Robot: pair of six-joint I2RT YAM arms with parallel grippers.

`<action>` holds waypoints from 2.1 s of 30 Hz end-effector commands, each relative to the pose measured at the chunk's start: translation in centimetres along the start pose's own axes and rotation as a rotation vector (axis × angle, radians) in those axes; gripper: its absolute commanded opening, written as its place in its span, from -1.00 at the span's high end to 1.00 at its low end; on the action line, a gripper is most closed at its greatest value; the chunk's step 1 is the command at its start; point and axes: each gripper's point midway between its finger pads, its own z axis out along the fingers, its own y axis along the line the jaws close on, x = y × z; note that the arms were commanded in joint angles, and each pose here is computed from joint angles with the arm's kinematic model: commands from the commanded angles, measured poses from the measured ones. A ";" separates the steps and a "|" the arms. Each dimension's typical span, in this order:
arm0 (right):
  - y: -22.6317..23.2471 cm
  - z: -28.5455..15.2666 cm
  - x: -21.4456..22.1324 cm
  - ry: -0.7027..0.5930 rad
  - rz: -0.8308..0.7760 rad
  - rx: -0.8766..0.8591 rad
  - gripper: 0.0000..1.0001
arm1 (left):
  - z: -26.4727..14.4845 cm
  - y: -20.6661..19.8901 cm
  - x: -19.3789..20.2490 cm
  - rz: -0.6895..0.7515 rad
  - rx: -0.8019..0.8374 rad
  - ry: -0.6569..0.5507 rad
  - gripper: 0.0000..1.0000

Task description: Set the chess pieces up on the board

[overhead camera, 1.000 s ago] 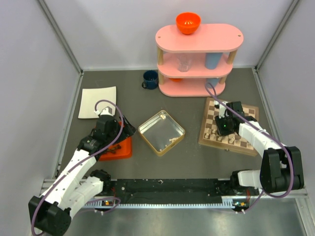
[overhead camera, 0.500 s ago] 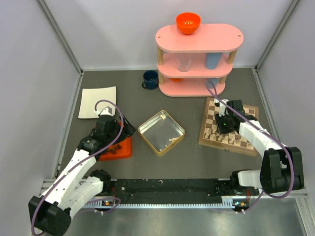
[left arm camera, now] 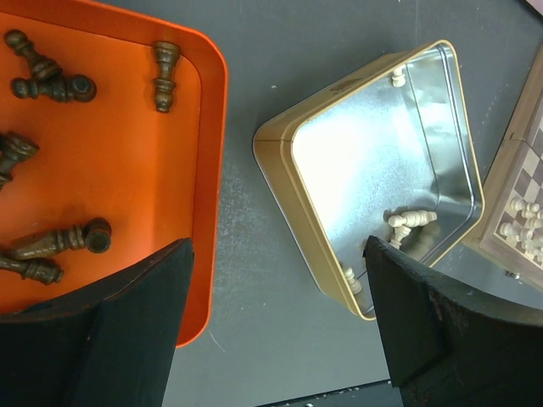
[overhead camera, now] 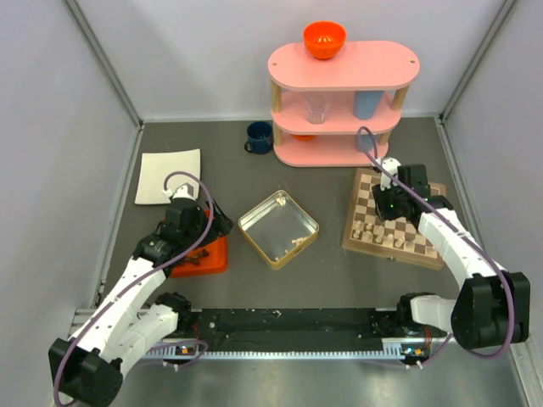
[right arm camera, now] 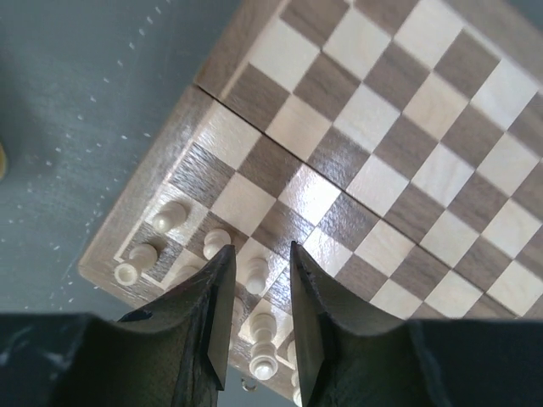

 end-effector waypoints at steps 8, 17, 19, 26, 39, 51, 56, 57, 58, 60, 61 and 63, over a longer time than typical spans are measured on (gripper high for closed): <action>9.0 -7.0 -6.9 -0.321 -0.334 -0.577 -0.81 | -3.8 1.1 -6.5 0.091 -0.089 -0.203 -0.97; 14.9 -7.7 -8.2 -0.371 -0.414 -0.873 -0.98 | -3.2 3.4 -7.5 0.024 -0.102 -0.134 -0.93; 14.9 -7.7 -9.1 -0.358 -0.383 -0.859 -0.98 | -3.3 2.6 -8.1 0.060 -0.071 -0.137 -0.90; 13.6 -9.1 -12.8 -0.339 -0.197 -0.754 -0.98 | -5.2 -3.3 -10.8 0.191 0.188 -0.209 -0.97; 1.6 -13.0 -18.2 -0.470 0.236 -0.365 -0.98 | -7.6 -8.1 -11.0 0.257 0.423 -0.203 -0.96; -5.7 -18.2 -16.8 -0.611 0.403 0.141 -0.98 | -8.8 -7.5 -6.3 0.323 0.536 -0.145 -0.96; -6.2 -19.6 -15.7 -0.648 0.414 0.204 -0.98 | -9.8 -8.1 -6.5 0.379 0.565 -0.189 -0.96; -6.1 -20.1 -15.8 -0.662 0.413 0.200 -0.98 | -10.3 -8.4 -6.6 0.376 0.570 -0.190 -0.96; -5.9 -20.4 -15.8 -0.669 0.414 0.189 -0.98 | -10.6 -8.5 -6.7 0.373 0.575 -0.190 -0.96; -5.7 -20.9 -16.1 -0.683 0.410 0.182 -0.98 | -11.1 -8.9 -6.8 0.365 0.587 -0.200 -0.96; -5.7 -21.3 -16.2 -0.695 0.411 0.187 -0.98 | -11.2 -9.0 -6.9 0.362 0.589 -0.205 -0.96; -5.8 -21.8 -16.2 -0.707 0.410 0.198 -0.98 | -11.2 -8.8 -6.7 0.355 0.589 -0.204 -0.96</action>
